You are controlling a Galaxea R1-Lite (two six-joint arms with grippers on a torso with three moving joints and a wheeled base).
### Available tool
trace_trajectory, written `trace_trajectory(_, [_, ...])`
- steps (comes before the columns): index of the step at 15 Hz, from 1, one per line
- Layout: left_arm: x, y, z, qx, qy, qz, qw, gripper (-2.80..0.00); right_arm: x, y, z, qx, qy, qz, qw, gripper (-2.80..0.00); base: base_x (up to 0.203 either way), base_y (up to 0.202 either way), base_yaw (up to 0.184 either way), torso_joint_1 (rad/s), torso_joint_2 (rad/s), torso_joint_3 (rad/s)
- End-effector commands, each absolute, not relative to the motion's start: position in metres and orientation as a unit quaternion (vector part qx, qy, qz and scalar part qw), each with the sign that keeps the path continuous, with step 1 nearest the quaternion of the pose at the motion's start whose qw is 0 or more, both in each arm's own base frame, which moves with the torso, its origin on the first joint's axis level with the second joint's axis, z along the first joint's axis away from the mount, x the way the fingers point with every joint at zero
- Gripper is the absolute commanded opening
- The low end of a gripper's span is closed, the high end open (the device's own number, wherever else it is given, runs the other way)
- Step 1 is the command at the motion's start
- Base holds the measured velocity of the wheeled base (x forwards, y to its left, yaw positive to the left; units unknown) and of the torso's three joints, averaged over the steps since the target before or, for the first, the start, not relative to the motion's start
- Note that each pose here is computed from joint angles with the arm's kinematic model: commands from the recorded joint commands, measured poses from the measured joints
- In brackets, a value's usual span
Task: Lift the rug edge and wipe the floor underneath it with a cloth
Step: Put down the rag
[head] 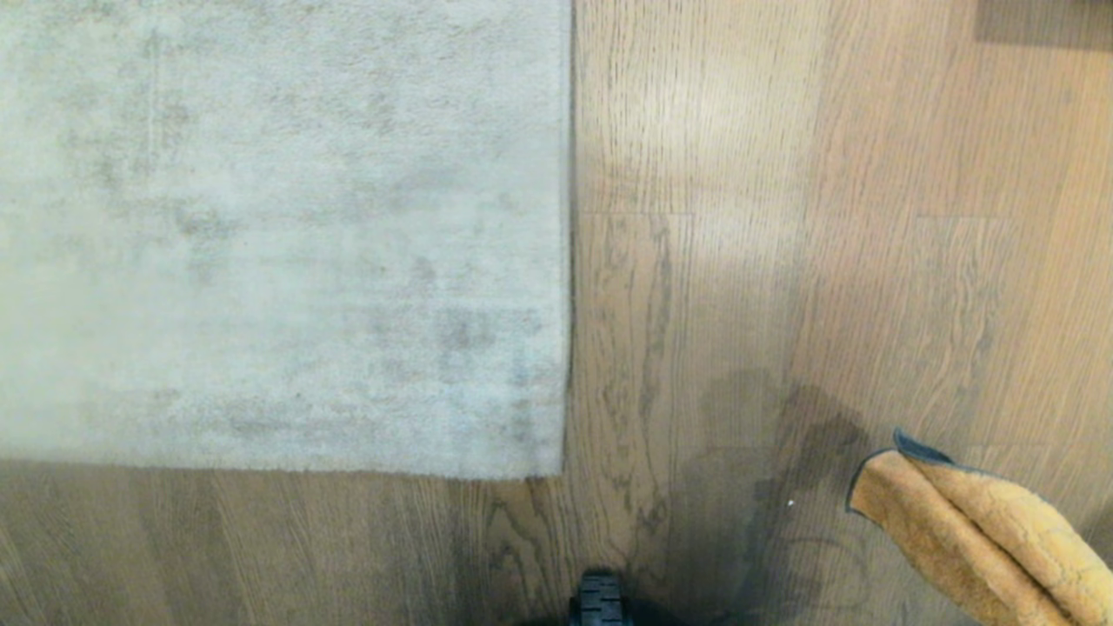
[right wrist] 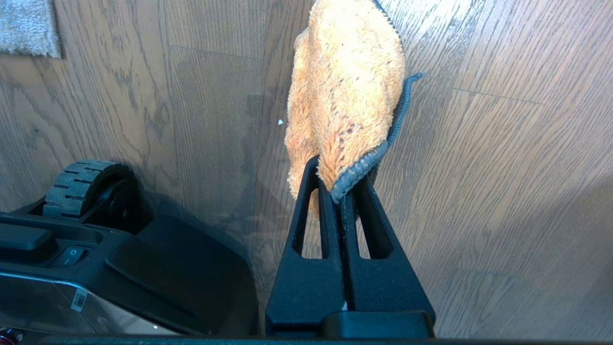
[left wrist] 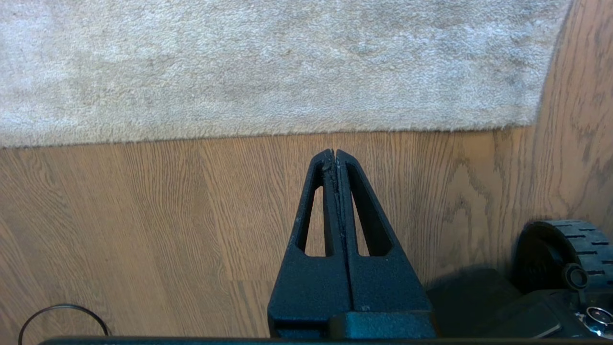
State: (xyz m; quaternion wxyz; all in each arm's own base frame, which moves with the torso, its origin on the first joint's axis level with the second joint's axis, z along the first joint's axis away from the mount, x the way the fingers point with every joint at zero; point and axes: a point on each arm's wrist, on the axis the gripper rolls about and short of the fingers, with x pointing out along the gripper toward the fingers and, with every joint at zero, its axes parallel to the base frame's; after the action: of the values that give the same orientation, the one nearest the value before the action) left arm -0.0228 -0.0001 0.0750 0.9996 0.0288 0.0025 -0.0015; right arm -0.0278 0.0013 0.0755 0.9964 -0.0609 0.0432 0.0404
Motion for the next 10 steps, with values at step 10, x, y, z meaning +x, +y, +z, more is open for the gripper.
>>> trace_trajectory(10, [-0.0228,-0.0002,0.0751,0.029,0.002,-0.004,1.0,-2.8,-0.0277,0.0013,0.0754,-0.061,0.044,0.041,0.996,-2.8,0.0,0.0,0.0,0.0,0.0,0.0])
